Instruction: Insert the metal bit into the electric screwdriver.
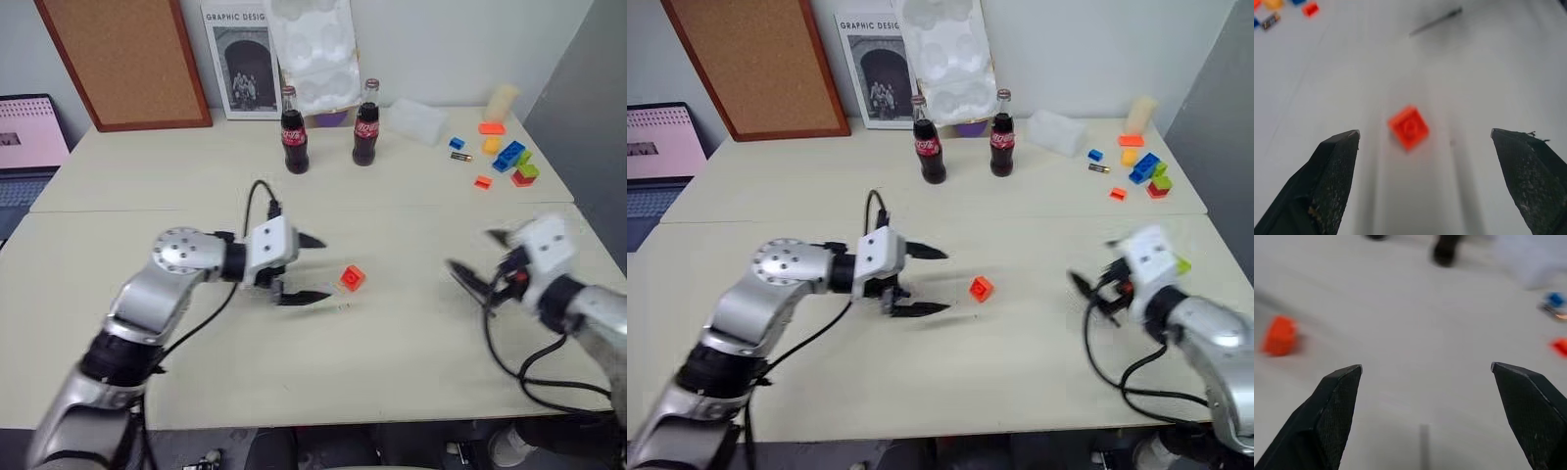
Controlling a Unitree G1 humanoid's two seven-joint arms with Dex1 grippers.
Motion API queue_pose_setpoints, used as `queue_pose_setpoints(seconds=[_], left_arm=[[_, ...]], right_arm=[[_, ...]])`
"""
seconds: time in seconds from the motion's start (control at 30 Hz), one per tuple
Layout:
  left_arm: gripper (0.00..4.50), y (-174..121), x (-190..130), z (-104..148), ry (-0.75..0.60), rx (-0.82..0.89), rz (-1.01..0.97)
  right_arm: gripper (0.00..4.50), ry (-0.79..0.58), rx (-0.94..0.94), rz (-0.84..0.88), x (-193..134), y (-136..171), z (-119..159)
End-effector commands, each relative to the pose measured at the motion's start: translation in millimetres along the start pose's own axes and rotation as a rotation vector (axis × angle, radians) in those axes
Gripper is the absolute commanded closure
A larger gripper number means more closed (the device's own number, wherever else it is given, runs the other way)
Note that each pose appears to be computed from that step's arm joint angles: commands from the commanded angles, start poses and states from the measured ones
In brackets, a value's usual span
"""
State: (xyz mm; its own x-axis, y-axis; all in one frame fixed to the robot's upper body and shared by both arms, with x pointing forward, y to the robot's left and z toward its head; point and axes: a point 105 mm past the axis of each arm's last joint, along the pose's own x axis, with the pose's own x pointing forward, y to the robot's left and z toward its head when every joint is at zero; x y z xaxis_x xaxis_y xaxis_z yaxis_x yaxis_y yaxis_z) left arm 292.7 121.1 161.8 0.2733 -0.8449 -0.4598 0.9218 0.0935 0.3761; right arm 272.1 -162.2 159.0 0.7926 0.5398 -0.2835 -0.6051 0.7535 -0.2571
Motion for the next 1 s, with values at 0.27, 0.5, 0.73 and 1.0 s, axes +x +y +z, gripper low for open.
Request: queue_pose_setpoints(seconds=[0.27, 0.5, 0.73, 1.0], left_arm=[[0.0, -25, -13, -8, 0.065, 0.067, -0.037], [0.0, -28, -11, -8, 0.063, 0.068, -0.042], [0.0, -24, -6, -4, 0.048, 0.077, -0.051], [0.0, -22, 8, 10, -0.03, 0.074, -0.075]], right_arm=[[0.06, -0.041, 0.172, 0.146, 89, 53, -4], [0.42, -0.019, 0.217, 0.132, 107, 58, -13], [2.16, -0.022, 0.175, 0.211, 98, 73, -11], [2.97, -0.07, 0.115, 0.122, 77, 54, -4]])
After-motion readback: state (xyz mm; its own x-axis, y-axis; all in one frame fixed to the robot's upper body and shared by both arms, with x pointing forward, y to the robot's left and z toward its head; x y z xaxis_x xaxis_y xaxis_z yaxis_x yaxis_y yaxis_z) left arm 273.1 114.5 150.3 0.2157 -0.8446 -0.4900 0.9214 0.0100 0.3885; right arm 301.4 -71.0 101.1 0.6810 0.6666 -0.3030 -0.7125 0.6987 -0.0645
